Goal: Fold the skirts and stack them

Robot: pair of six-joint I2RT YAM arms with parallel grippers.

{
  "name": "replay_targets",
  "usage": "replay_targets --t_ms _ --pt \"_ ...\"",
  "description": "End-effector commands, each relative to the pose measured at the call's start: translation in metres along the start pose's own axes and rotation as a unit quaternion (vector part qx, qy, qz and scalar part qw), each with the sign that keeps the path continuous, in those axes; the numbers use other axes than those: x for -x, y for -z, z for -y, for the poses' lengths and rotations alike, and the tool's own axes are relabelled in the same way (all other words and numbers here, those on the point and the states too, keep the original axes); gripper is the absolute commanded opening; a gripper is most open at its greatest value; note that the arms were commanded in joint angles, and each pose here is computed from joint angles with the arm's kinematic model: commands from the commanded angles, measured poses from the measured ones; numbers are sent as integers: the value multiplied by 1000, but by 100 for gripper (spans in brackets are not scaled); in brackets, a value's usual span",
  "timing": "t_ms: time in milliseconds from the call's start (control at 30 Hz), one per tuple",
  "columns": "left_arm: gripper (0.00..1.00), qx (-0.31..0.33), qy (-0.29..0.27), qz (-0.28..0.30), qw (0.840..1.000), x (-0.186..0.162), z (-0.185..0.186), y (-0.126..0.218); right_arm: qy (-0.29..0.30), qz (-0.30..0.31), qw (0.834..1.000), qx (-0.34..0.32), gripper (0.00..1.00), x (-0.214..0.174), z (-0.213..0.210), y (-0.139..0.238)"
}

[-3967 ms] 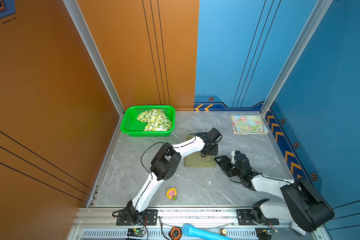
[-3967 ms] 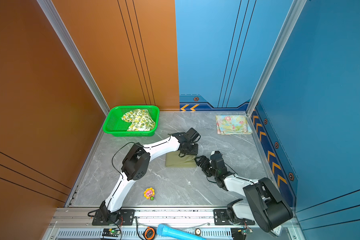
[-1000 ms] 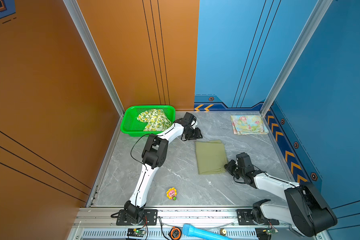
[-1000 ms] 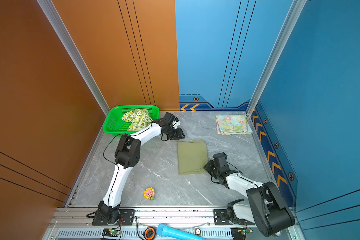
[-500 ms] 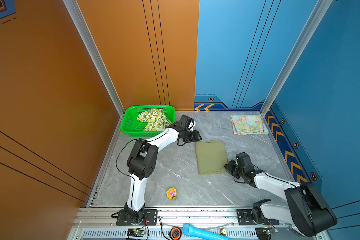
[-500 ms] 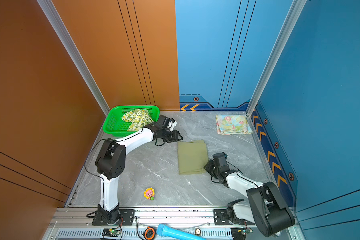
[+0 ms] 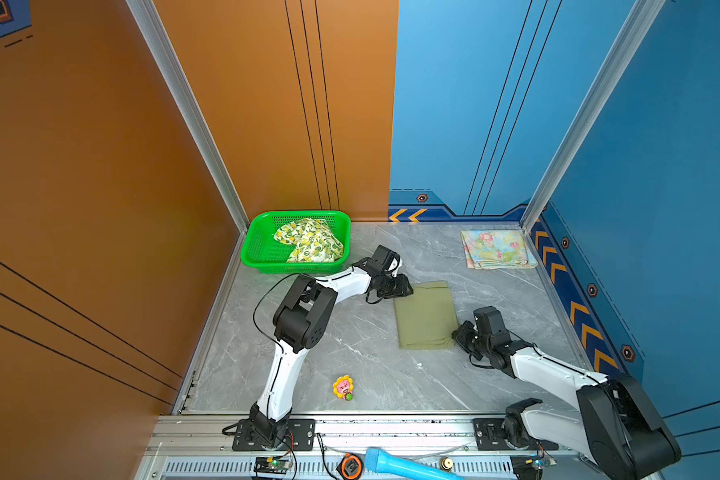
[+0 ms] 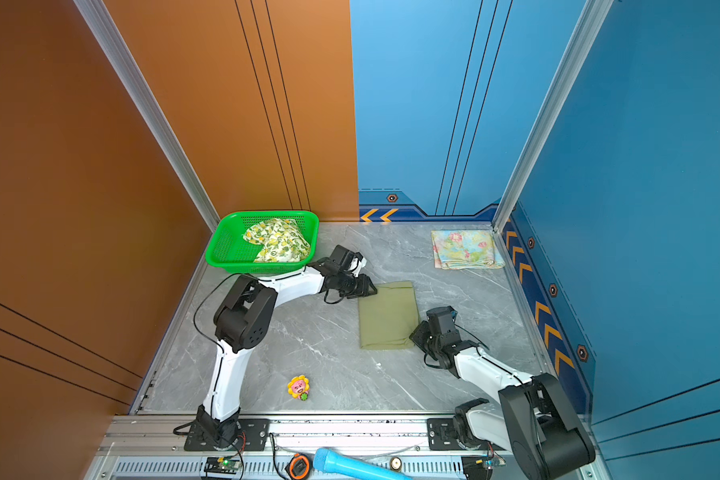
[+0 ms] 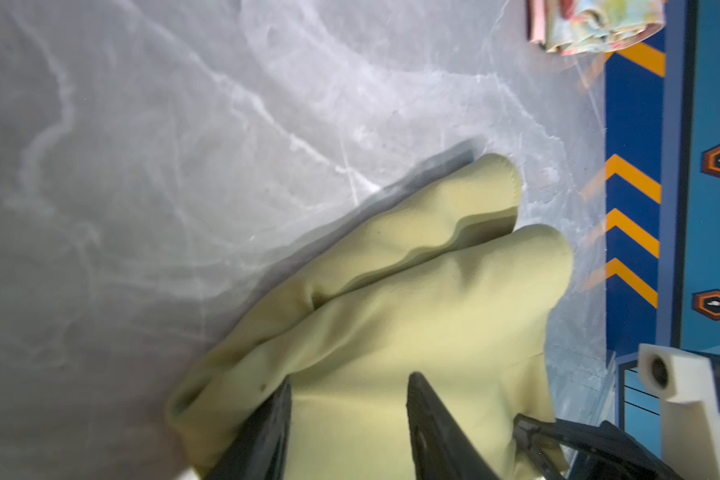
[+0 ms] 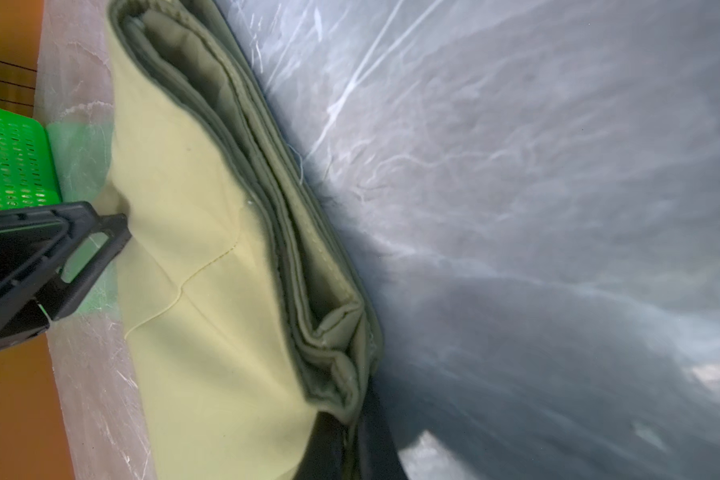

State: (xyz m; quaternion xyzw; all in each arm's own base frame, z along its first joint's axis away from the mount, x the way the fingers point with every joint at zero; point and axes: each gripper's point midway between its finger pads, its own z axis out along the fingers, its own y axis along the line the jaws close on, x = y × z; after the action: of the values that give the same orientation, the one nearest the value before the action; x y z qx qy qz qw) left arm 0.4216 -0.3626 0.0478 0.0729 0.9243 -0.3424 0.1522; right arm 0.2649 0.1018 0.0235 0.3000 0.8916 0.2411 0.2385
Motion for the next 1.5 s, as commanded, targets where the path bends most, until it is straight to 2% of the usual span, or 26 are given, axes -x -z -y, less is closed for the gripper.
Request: replay_targets --t_ms 0,233,333,467,633,800,933,1067,1300,1467 --pt "48 32 14 -11 999 -1 -31 -12 3 -3 998 -68 0 -6 34 5" --pt "48 3 -9 25 1000 20 6 25 1 1 997 -71 0 -5 34 4" --pt "48 -7 -22 35 999 17 28 42 -1 3 997 -72 0 -3 34 2" --pt "48 -5 -30 28 999 -11 46 49 -7 3 997 -71 0 -3 34 -2" --pt "48 -8 -30 -2 1000 -62 54 34 -11 7 998 -69 0 -2 32 -2" --pt "48 8 -30 -47 998 -110 45 12 -10 14 997 -71 0 0 32 1" --pt "48 24 -28 -70 997 -131 31 0 -7 19 997 -71 0 0 31 5" --pt "48 19 -33 -62 997 -123 37 9 0 24 997 -73 0 0 30 9" --pt "49 8 -48 -32 998 -85 58 37 12 28 997 -70 0 -6 24 10" --pt "48 44 -53 -29 997 -65 49 38 25 33 997 -66 0 -20 12 5"
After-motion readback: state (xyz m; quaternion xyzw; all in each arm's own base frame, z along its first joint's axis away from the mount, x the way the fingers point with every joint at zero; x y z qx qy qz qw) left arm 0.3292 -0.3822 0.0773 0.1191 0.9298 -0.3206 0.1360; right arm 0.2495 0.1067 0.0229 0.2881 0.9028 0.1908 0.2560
